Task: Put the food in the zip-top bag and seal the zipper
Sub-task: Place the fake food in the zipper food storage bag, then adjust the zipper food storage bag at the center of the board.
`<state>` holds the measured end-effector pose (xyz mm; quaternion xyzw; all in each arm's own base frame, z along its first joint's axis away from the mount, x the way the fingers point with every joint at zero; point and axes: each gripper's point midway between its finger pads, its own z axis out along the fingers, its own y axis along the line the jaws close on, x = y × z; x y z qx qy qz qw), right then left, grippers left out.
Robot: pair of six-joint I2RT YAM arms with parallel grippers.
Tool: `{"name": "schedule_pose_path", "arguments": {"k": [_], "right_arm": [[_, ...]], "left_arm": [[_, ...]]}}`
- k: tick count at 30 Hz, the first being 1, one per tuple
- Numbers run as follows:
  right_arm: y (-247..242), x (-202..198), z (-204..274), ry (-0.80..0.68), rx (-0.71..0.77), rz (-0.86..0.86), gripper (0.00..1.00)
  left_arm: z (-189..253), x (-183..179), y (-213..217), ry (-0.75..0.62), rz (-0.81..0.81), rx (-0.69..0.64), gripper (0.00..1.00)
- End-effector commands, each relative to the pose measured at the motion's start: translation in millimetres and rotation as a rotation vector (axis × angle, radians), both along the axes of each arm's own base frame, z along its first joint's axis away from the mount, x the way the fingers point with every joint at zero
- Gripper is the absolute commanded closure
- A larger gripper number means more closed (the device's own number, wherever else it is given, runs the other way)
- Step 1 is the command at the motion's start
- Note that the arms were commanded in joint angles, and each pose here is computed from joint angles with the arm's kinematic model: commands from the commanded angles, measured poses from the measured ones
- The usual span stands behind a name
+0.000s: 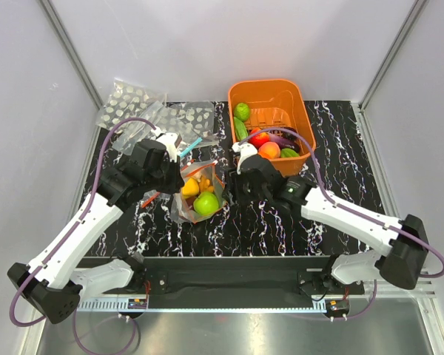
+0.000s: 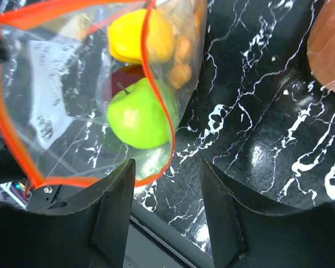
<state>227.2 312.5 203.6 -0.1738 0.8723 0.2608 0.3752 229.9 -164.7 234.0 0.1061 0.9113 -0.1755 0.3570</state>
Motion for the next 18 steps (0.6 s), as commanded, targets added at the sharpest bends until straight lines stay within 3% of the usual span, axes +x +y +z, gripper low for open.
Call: {"name": "schedule_pose_path", "arguments": {"k": [1, 5, 9, 12, 18], "right_arm": [[19, 11, 3, -0.008, 0.029, -0.007, 0.44], [21, 21, -19, 0.007, -0.037, -0.036, 0.52], [21, 24, -20, 0.016, -0.053, -0.048, 0.87], [23, 21, 1, -0.005, -0.002, -0.037, 1.00], [31, 14, 69, -0.071, 0.111, 0.030, 1.00]], "left_arm": [[10, 5, 2, -0.047, 0.017, -0.016, 1.00], [9, 3, 2, -0.047, 0.011, -0.019, 1.00], [11, 2, 2, -0.049, 0.000, -0.016, 1.00], [19, -1, 0, -0.058, -0.023, -0.031, 1.00], [41, -7, -15, -0.060, -0.095, -0.099, 1.00]]}}
